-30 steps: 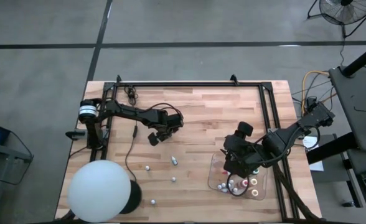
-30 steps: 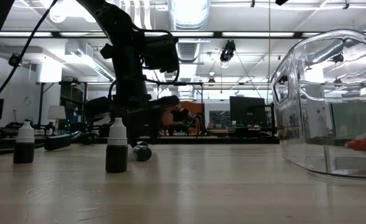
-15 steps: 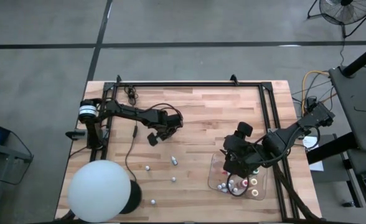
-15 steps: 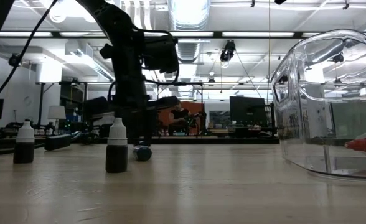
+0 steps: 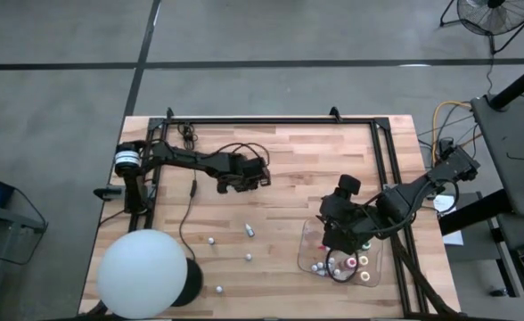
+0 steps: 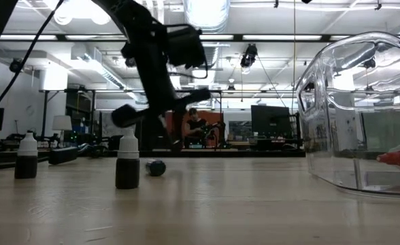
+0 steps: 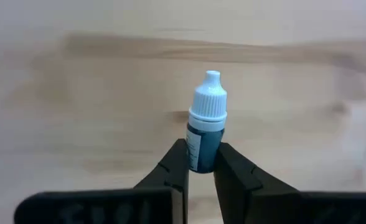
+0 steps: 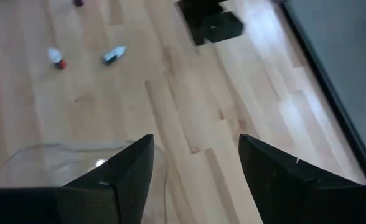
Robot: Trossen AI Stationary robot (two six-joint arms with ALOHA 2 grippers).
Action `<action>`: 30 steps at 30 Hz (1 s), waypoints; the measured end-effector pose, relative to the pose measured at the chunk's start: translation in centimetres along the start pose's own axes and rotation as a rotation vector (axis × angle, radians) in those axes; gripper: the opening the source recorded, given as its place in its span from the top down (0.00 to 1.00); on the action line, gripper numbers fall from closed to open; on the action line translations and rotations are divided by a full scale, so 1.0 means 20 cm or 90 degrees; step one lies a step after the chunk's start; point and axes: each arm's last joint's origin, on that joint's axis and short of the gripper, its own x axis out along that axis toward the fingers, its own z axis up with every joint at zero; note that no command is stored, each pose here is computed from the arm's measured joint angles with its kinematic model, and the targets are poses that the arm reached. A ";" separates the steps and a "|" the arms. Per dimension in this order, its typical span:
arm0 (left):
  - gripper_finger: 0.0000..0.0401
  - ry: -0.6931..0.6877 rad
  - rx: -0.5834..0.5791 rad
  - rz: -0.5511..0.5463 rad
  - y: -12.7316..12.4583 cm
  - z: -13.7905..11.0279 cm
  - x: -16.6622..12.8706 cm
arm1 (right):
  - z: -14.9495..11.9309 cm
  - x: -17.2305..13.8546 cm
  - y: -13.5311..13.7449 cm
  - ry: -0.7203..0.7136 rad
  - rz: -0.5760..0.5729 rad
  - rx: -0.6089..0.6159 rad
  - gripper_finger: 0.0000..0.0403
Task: Pick & Place food coloring
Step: Put the black food color into the transparent bin
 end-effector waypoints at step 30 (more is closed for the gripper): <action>0.94 -0.218 0.802 -0.385 -0.52 -0.46 -1.09 | 0.39 -0.66 -0.38 -0.225 0.229 0.094 0.44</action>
